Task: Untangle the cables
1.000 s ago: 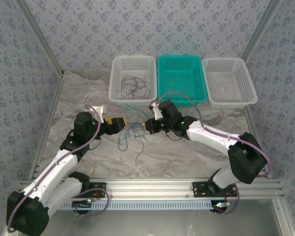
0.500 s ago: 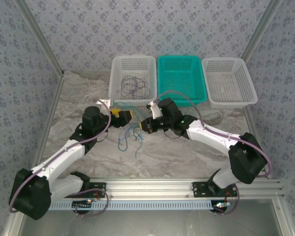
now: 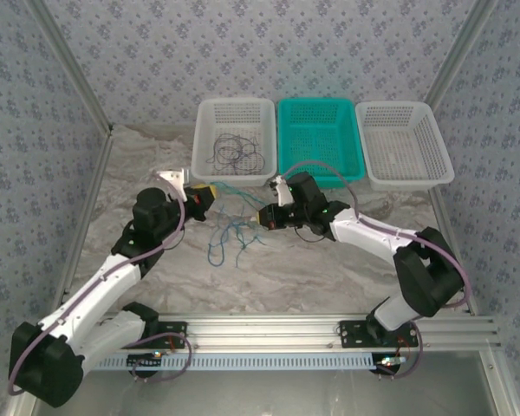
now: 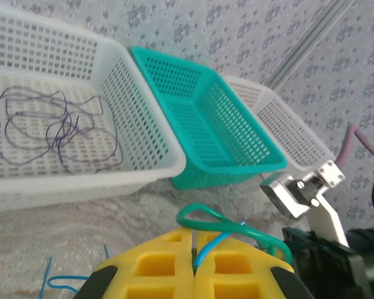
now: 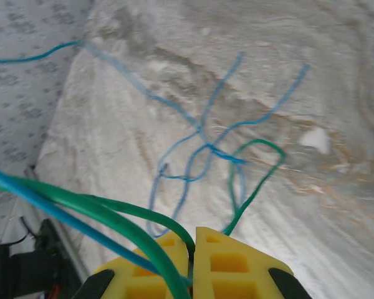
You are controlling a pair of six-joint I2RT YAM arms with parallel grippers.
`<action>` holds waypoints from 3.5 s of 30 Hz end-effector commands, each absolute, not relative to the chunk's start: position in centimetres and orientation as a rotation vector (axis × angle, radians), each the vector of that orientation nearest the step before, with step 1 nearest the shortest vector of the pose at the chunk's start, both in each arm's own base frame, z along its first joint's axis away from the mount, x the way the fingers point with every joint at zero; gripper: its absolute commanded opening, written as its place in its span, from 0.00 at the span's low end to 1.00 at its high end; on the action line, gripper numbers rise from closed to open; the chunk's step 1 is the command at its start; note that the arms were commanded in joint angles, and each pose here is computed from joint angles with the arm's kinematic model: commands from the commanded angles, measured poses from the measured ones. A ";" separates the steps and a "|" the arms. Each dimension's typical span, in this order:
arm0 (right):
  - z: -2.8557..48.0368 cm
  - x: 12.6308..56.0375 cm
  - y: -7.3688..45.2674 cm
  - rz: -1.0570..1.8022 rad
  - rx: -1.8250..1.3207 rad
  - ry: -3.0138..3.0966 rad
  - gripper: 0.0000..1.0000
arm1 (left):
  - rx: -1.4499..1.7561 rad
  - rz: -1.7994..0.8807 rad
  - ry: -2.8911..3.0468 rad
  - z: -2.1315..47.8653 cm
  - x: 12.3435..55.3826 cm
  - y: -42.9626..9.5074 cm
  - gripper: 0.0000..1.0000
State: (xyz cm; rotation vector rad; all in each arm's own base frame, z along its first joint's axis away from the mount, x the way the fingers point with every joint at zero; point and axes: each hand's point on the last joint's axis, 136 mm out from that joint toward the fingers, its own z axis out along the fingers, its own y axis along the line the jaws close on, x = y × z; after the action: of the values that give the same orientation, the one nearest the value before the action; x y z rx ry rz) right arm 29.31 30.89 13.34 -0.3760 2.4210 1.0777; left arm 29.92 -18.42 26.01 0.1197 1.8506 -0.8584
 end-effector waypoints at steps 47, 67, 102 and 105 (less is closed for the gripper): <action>28.1 30.5 41.2 1.103 -0.703 1.756 0.09 | 0.209 -1.054 1.641 38.4 26.3 -20.2 0.00; 39.7 32.6 34.8 1.175 -0.416 1.637 0.00 | 0.125 -1.055 1.744 31.7 26.4 -20.1 0.99; 45.8 30.6 32.0 1.232 -0.344 1.560 0.00 | 0.281 -1.027 2.014 18.5 30.9 -29.1 0.01; 44.7 32.2 29.9 1.155 -0.255 1.614 0.00 | 0.259 -0.991 2.032 18.0 30.7 -28.3 0.00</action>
State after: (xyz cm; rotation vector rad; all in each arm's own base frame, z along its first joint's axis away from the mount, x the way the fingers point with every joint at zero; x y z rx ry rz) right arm 31.68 32.46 43.18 -0.3461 1.6256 1.2007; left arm 30.24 -28.87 16.64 0.3002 2.0795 -1.0137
